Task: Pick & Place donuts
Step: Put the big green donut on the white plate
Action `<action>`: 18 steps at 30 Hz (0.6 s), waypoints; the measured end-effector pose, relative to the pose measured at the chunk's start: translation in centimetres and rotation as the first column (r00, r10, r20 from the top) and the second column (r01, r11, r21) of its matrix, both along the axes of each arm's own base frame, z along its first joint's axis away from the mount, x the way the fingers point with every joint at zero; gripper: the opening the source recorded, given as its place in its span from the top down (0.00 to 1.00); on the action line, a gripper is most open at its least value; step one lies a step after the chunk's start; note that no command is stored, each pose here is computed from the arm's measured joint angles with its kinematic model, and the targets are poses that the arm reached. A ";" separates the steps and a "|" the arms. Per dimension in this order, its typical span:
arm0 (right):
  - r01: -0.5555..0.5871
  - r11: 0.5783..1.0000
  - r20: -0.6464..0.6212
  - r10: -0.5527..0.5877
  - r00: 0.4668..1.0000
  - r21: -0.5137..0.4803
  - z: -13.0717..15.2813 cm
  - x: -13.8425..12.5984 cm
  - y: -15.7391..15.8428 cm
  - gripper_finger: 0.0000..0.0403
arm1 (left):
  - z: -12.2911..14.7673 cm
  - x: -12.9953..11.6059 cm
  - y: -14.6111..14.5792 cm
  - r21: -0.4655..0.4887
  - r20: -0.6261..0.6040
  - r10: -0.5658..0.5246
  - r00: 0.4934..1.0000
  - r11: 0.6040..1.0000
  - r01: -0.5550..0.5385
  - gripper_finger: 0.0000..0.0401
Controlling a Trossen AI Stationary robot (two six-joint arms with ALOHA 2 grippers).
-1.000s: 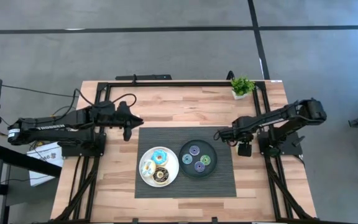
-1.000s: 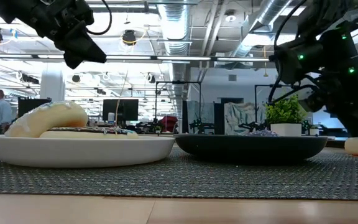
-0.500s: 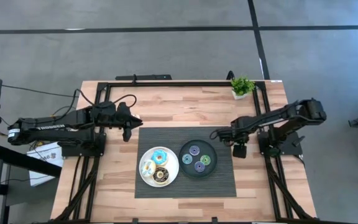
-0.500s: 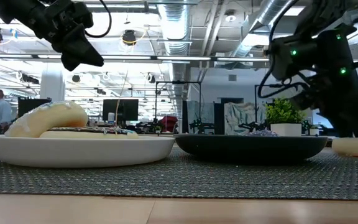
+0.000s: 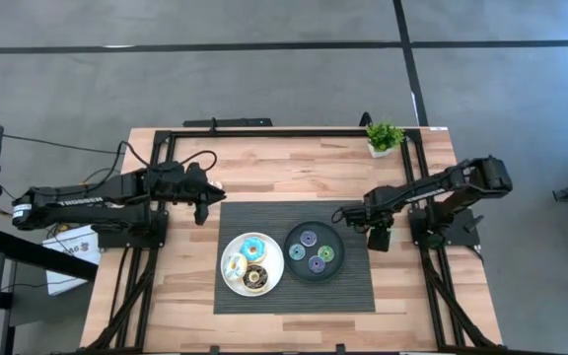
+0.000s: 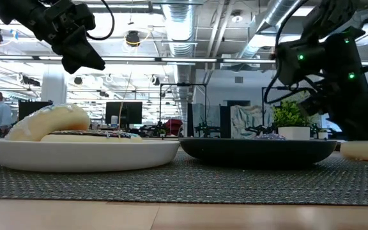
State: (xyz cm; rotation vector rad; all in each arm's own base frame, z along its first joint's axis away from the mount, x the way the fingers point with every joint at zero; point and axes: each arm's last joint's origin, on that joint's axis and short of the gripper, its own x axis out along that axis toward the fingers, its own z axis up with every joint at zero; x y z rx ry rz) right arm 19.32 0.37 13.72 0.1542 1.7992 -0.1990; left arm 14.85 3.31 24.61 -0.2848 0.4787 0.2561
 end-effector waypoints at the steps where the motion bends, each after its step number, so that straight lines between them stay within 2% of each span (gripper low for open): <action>1: 0.002 1.000 0.013 -0.002 1.000 -0.001 0.2 0.0 0.0 0.53 | 0.0 0.0 0.0 -0.001 -0.002 0.000 1.000 1.000 0.000 0.85; 10: 0.071 0.997 0.123 -0.069 0.990 -0.007 2.5 -0.9 0.0 0.74 | 0.0 0.0 0.0 0.004 -0.004 -0.003 1.000 1.000 0.003 0.85; 18: 0.121 0.993 0.276 -0.119 0.954 0.009 5.7 -0.6 0.0 0.83 | 0.0 0.0 0.0 0.005 -0.004 -0.003 1.000 1.000 0.003 0.85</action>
